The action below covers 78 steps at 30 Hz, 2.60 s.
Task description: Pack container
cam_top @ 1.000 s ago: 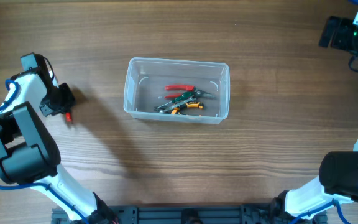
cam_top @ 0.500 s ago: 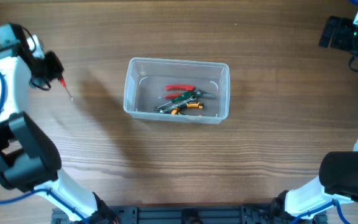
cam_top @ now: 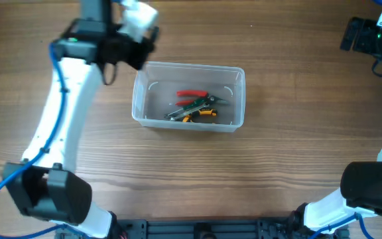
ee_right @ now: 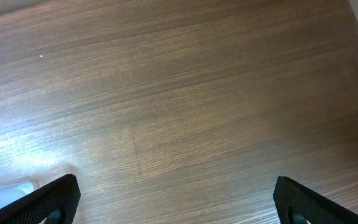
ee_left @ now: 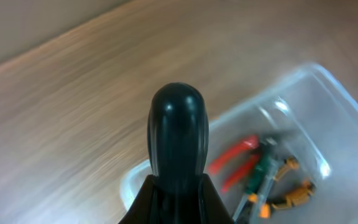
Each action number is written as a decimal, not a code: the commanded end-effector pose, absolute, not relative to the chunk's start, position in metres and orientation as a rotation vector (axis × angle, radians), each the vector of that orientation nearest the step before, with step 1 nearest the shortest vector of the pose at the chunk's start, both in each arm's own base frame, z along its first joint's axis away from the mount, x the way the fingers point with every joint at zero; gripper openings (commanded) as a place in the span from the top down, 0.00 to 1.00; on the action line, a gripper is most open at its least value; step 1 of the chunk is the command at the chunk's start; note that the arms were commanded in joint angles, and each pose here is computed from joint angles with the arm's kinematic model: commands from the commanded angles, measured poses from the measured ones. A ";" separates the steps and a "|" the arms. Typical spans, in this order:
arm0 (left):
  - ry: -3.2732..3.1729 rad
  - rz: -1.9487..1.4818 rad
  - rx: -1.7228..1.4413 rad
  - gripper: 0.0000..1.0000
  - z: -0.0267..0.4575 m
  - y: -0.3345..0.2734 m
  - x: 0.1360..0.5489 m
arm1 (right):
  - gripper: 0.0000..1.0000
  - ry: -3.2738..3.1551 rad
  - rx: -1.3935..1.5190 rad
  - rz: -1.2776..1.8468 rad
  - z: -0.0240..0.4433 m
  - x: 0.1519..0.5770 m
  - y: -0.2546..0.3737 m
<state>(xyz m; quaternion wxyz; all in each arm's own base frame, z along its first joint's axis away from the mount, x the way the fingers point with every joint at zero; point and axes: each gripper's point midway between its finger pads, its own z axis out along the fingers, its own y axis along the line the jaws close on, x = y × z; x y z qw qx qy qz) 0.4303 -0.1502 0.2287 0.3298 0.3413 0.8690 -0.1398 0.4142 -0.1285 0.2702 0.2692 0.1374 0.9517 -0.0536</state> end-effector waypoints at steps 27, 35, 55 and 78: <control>2.208 -0.217 1.949 0.32 0.032 -0.241 0.377 | 0.00 2.584 0.383 -0.129 0.261 0.418 -0.127; 1.997 -0.100 1.695 0.22 0.167 -0.249 0.412 | 0.00 2.584 0.383 -0.129 0.261 0.418 -0.127; 2.270 -0.024 0.187 0.00 0.310 -0.014 0.465 | 0.00 2.584 0.383 -0.129 0.261 0.418 -0.127; 1.706 0.001 0.194 0.00 0.518 -0.019 0.255 | 0.00 2.584 0.382 -0.129 0.261 0.418 -0.127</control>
